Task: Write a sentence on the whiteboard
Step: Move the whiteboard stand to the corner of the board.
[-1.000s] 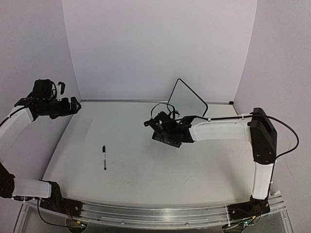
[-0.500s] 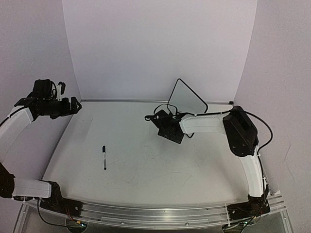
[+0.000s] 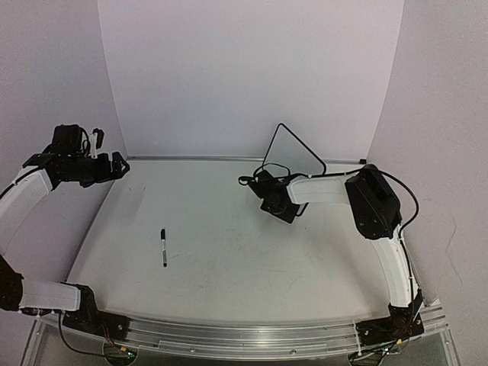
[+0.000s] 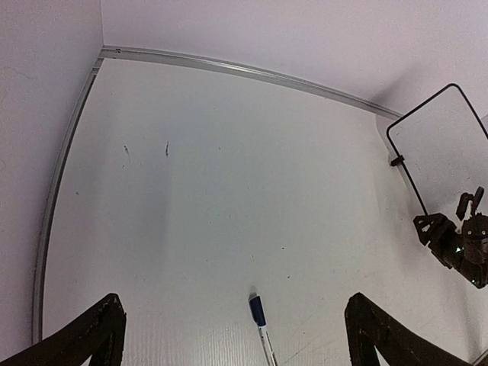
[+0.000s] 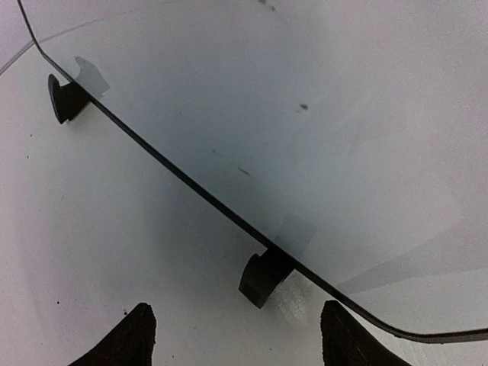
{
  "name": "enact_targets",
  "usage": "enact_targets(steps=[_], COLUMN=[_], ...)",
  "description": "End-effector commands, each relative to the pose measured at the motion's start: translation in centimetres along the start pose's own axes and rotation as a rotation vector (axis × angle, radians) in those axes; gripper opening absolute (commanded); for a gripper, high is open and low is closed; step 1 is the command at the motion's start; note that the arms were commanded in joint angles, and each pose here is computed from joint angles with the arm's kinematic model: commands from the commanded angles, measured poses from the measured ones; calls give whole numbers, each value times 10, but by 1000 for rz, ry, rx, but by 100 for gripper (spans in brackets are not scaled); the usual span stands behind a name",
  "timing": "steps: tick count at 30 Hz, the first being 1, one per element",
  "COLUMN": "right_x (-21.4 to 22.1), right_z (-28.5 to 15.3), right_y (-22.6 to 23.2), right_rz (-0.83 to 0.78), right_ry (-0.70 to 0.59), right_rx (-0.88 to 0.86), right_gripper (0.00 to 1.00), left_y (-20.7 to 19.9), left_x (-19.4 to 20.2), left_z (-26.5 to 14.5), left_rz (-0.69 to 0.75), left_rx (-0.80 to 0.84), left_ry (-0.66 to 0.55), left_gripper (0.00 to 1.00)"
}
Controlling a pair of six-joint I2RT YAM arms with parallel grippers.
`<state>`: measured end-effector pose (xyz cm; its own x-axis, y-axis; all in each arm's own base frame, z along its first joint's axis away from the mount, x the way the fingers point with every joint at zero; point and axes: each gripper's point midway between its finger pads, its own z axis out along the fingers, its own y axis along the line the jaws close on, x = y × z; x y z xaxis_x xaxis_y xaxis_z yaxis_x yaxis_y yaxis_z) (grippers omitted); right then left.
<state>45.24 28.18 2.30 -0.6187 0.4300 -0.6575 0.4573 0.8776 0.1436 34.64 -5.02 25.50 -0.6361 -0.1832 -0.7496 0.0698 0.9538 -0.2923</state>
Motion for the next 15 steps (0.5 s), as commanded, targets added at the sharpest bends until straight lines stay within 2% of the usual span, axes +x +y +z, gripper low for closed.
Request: enact_targets(steps=[1, 15], right_x=[-9, -19], right_z=[5, 26], right_y=[-8, -42], right_rz=[31, 86], right_ry=[-23, -31], right_rx=[38, 124], right_gripper=[68, 60], left_y=[-3, -4], left_x=[-4, -1], left_z=[2, 6], left_rz=[-10, -16], left_rx=[20, 32], left_ry=[-13, 3], left_gripper=[99, 100])
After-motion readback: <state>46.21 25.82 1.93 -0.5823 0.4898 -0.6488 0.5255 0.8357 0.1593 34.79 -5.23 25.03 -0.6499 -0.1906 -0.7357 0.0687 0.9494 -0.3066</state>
